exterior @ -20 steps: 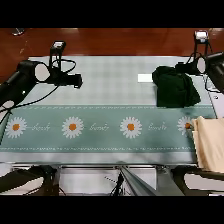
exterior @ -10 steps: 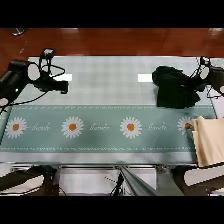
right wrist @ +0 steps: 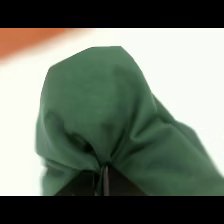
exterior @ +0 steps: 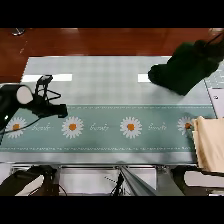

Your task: Fold the shirts.

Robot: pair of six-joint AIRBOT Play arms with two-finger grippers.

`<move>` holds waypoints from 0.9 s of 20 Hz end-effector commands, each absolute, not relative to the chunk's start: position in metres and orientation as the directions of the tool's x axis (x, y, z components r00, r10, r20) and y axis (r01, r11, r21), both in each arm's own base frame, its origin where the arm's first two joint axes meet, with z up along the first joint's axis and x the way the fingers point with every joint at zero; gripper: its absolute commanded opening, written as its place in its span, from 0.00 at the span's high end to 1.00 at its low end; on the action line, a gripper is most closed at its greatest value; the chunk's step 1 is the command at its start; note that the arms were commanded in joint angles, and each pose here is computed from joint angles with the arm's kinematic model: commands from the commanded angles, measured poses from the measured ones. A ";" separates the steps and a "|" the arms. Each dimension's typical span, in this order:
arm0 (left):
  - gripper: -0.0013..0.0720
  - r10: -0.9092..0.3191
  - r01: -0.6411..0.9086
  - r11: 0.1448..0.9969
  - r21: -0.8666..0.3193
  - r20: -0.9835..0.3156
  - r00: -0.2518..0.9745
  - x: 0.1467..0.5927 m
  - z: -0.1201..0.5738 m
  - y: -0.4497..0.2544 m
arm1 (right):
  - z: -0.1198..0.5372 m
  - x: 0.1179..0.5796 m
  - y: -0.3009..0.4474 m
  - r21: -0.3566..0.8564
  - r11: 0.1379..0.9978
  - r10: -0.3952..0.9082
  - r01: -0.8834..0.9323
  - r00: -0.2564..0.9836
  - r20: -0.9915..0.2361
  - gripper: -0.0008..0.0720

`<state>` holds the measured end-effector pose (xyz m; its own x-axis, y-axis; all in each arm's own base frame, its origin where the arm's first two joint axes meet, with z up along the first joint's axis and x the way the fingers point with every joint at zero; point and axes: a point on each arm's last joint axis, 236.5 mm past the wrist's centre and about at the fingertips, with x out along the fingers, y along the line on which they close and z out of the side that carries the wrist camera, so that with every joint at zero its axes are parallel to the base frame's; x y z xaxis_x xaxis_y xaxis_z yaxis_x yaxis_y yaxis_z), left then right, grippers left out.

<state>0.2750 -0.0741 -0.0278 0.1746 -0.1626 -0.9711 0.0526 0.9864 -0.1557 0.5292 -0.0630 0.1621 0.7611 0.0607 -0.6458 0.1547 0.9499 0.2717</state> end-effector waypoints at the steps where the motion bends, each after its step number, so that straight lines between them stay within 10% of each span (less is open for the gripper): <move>1: 0.02 -0.374 0.028 0.923 -0.383 -0.882 0.288 0.241 -0.004 -0.115 | 0.317 0.494 -0.035 0.254 0.967 0.113 -0.014 0.919 -0.377 0.96; 11: 0.02 -0.487 0.056 0.859 -0.509 -0.780 0.393 0.226 0.026 -0.135 | 0.532 0.324 0.068 -0.029 0.954 0.299 -0.297 0.950 0.092 0.96; 18: 0.02 -0.480 0.058 0.856 -0.513 -0.750 0.456 0.242 0.033 -0.134 | 0.373 0.311 0.190 0.137 0.759 0.625 -0.637 0.652 -0.430 0.96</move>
<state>0.2351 -0.1343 0.0293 0.4271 -0.4818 -0.7652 0.0559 0.8587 -0.5095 0.3282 0.1392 0.4386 0.8247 0.5138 -0.2364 -0.5190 0.8536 0.0447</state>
